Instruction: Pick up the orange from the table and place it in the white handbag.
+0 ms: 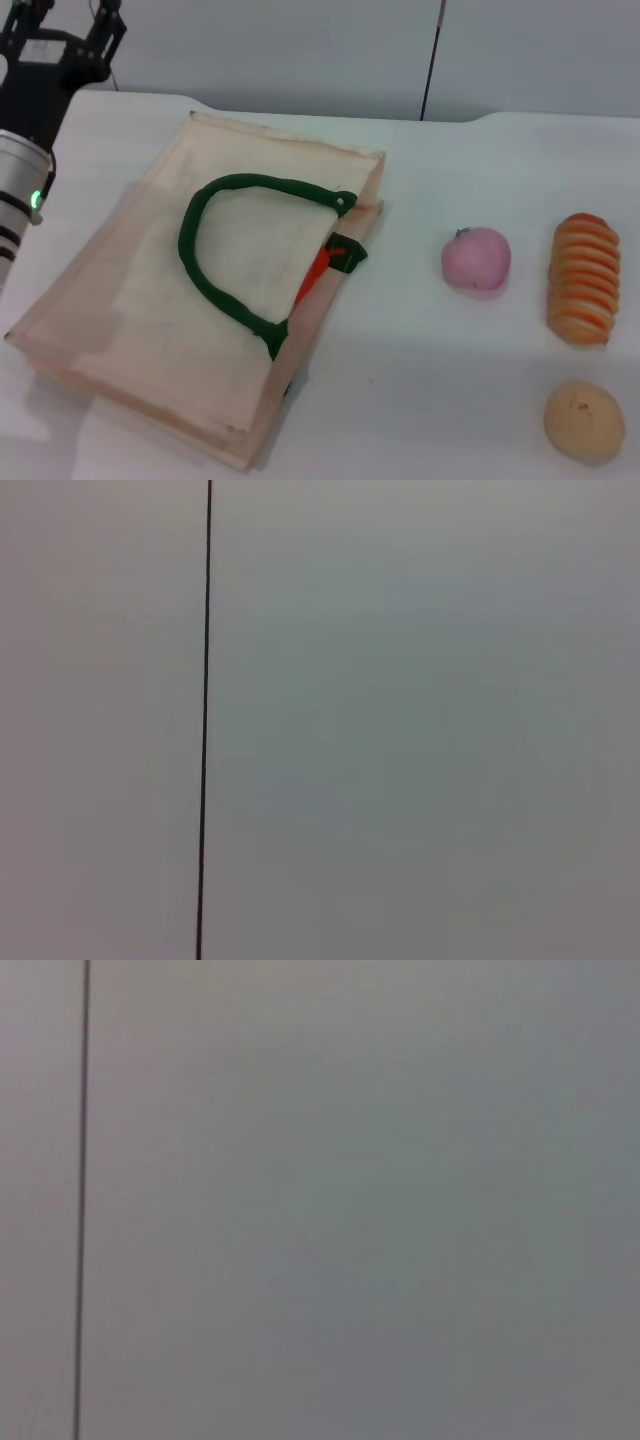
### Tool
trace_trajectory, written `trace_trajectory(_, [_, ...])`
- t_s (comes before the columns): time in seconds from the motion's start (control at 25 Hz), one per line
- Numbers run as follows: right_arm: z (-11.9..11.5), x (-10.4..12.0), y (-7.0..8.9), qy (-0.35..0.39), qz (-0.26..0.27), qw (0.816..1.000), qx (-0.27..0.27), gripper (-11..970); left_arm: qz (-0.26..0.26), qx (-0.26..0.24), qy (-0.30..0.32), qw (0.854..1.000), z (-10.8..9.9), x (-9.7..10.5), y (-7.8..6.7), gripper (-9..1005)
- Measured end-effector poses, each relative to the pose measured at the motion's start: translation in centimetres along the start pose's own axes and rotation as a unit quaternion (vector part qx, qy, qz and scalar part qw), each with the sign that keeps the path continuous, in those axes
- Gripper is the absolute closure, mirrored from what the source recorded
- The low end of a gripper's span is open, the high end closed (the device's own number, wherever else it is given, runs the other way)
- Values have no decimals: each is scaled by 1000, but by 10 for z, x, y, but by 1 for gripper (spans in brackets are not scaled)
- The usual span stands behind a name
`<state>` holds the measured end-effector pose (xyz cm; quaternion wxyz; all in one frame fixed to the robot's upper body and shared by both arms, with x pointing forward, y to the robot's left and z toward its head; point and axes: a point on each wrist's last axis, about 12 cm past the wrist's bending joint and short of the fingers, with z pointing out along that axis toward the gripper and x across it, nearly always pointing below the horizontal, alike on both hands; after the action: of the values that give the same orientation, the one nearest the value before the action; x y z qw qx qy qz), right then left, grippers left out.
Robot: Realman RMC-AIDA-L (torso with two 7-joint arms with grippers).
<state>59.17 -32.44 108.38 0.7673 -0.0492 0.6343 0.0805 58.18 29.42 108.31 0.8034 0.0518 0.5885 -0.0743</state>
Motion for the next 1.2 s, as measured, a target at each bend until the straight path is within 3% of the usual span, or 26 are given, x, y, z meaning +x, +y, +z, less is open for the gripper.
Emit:
trace_trajectory(0.12, [-2,1,-2,1,0,1000,4,80,-5,-9,0,1000,-3,2,-5,278])
trace_trajectory(0.52, [2,-3,1,-9,0,1000,-3,80,-12,-17,-5,1000,-10,2,-2,280])
trace_trajectory(1.2, [18,-7,24,-16,-3,998,-59,80,-18,-89,-67,994,-41,-8,21,283])
